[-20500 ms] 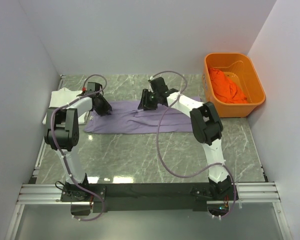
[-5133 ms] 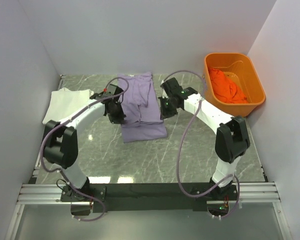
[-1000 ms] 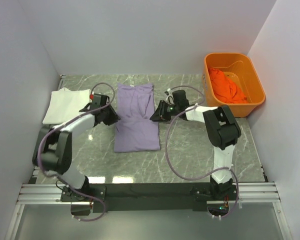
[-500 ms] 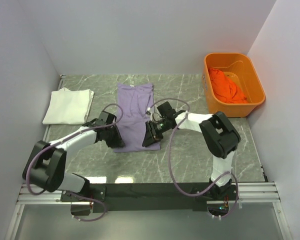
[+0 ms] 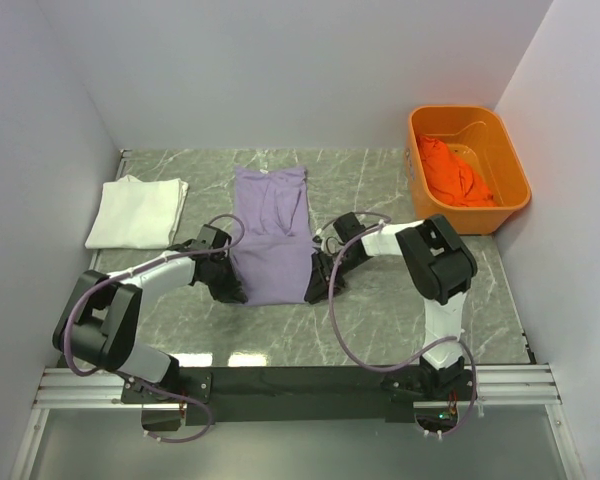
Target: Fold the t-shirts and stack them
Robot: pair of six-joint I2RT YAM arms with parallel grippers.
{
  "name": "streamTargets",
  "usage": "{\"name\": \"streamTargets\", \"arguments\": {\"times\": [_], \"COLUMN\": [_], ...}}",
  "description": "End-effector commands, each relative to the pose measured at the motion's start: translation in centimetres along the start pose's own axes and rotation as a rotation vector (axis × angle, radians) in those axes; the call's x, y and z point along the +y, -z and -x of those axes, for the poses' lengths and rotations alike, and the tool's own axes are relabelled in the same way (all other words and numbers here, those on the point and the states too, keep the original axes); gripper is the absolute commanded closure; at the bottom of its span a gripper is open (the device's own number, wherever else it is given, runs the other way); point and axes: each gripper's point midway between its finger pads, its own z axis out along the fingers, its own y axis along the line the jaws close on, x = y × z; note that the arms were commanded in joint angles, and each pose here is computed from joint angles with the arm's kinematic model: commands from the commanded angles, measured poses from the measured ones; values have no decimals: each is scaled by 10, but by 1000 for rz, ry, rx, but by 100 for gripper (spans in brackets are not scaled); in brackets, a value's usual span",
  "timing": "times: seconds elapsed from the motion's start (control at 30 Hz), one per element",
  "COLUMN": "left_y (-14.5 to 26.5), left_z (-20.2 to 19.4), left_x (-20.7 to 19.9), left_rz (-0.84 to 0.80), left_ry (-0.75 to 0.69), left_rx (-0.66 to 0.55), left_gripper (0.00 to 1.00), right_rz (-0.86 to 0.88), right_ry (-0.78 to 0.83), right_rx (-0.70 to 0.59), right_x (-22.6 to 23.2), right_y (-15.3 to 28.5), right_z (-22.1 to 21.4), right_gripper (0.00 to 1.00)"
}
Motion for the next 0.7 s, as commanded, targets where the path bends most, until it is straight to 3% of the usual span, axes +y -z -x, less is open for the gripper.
{"name": "streamTargets", "arguments": {"times": [0.0,0.13,0.37,0.57,0.67], "left_y": [2,13,54,52,43], "left_z": [-8,-5,17,18,17], "left_x": [26,25,16,28,30], "left_rz": [92,91,87,139,144], "left_ry": [-15,-12,23,15,15], "left_rx": [1,-39,-204,-217,-200], "left_gripper": [81,79,64,51,50], "right_rz": [-85,-80,-139,-310,-442], "right_ry": [6,-5,86,84,75], "right_rx": [-76,-92,-228,-383,-446], "right_x": [-9,-13,11,6,-1], "right_y": [18,22,48,73,79], "right_z": [5,6,14,18,21], "right_gripper": [67,67,66,47,39]}}
